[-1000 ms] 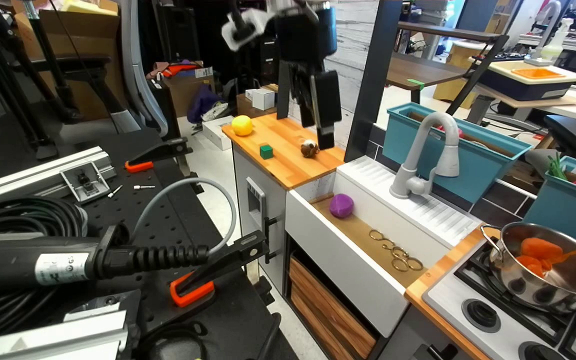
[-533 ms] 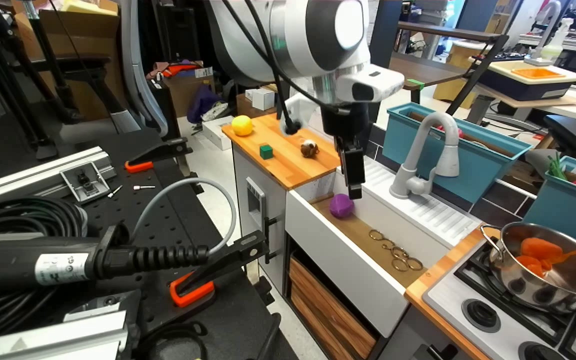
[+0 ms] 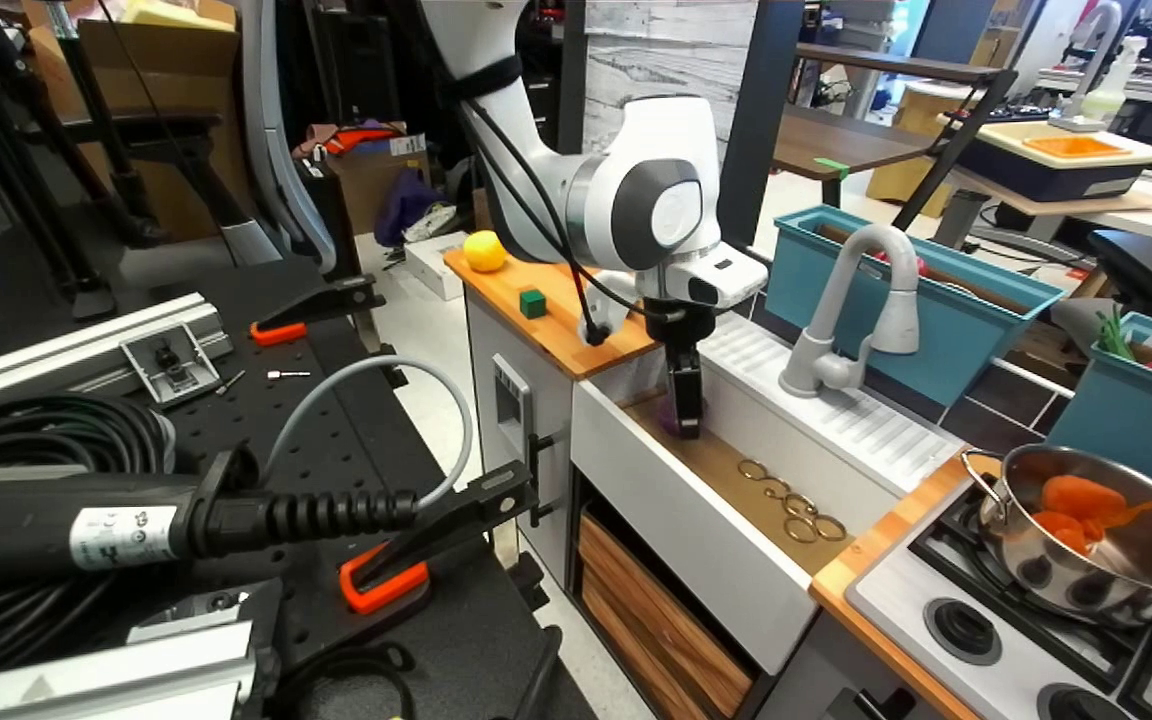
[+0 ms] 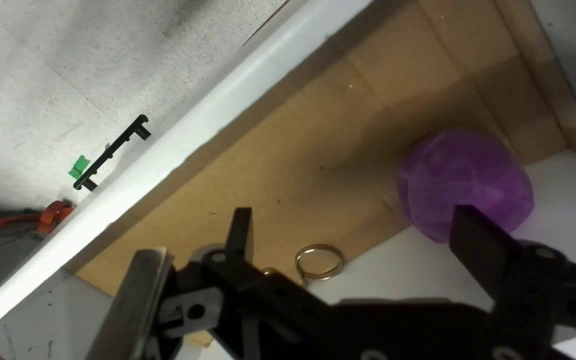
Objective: Remove the purple plush toy from the sink and place it on the left side of the counter
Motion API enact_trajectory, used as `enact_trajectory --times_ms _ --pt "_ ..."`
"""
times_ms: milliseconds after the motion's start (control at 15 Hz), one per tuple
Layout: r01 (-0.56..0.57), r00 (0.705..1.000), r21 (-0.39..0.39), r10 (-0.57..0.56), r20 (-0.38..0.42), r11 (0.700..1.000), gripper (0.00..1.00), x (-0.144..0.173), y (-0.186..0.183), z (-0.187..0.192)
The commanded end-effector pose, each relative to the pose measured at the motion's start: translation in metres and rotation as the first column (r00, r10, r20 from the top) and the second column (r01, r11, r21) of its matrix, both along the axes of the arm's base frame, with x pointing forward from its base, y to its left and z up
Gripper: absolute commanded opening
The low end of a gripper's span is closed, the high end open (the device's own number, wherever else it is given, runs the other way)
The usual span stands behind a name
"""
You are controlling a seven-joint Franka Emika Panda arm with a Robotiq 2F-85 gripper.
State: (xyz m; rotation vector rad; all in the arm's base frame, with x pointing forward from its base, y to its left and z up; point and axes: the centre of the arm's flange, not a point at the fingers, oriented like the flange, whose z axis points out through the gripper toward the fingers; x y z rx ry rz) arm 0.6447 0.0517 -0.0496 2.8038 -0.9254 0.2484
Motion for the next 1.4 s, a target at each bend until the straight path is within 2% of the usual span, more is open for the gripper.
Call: enact_trajectory --times_ms 0,267,533,867,1067,1133,1200,1333 --pt "-0.03 0.998 0.034 0.031 -0.05 0.999 1.0 0.056 0.006 -0.028" --pt "-0.1 0.988 0.073 0.108 -0.107 0.992 1.0 0.069 0.015 -0.031" --pt "-0.113 0.975 0.185 0.145 -0.169 0.976 1.0 0.07 0.019 -0.036" --pt "-0.113 0.962 0.323 0.185 -0.202 0.94 1.0 0.076 0.006 -0.04" --pt "-0.14 0.956 0.369 0.223 -0.192 0.919 1.0 0.074 0.005 -0.045" --pt "-0.155 0.955 0.375 0.236 -0.179 0.914 0.75 0.074 0.003 -0.046" --pt "-0.171 0.954 0.385 0.249 -0.165 0.907 0.72 0.074 0.002 -0.047" --pt "-0.194 0.948 0.41 0.278 -0.155 0.891 0.56 0.075 0.0 -0.05"
